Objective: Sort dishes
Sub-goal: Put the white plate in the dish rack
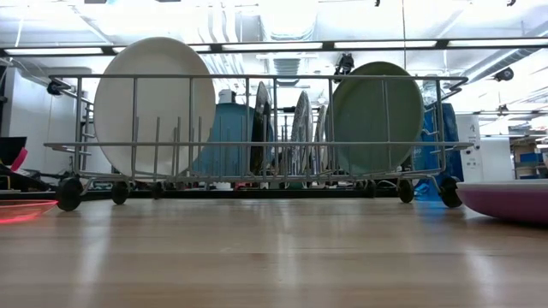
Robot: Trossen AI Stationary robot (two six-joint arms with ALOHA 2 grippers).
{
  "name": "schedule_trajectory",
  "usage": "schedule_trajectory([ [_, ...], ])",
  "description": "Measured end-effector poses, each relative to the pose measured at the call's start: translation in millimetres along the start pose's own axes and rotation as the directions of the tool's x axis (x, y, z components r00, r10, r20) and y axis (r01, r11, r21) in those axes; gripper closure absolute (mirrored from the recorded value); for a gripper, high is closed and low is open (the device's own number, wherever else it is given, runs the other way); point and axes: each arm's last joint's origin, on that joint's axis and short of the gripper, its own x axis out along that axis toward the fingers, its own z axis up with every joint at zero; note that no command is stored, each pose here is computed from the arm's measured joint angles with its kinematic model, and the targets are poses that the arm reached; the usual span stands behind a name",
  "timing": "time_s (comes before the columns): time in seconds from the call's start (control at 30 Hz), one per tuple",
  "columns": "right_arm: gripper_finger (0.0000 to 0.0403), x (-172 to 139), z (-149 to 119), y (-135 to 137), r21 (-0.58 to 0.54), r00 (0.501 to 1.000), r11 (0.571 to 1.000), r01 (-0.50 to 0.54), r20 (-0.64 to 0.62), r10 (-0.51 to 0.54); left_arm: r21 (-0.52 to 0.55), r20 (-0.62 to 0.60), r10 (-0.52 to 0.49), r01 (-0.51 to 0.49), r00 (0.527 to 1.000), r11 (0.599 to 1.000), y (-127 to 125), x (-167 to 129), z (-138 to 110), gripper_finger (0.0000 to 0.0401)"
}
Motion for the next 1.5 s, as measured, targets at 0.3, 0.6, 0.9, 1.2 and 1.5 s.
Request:
schedule_trajectory([
  [0.3, 0.0263, 42.4, -25.5, 19.0, -0.014, 0.983, 0.995, 0.098, -0.154, -0.099, -0.053, 0.034, -0.094, 0.095, 0.995, 0.994, -17.1, 0.4, 6.3, 0.0171],
  [0.6, 0.0254, 52.6, -30.3, 18.8, 0.015, 0.978, 0.992, 0.128, -0.17, -0.124, -0.079, 0.056, -0.112, 0.116, 0.992, 0.99, -22.9, -4.5, 8.0, 0.0171],
  [0.9, 0.0275, 64.0, -39.6, 12.2, 0.028, 0.977, 0.991, 0.134, -0.171, -0.128, -0.079, 0.057, -0.112, 0.117, 0.992, 0.99, -23.1, -4.8, 8.0, 0.0171],
  [1.2, 0.0336, 62.0, -38.3, 12.3, 0.008, 0.983, 0.996, 0.088, -0.162, -0.085, -0.078, 0.056, -0.112, 0.116, 0.992, 0.99, -23.0, -4.7, 7.9, 0.0171],
  [1.5, 0.04, 52.6, -31.6, 14.8, -0.002, 0.987, 0.999, 0.054, -0.155, -0.053, -0.073, 0.053, -0.112, 0.116, 0.992, 0.991, -23.0, -4.6, 7.4, 0.0171],
])
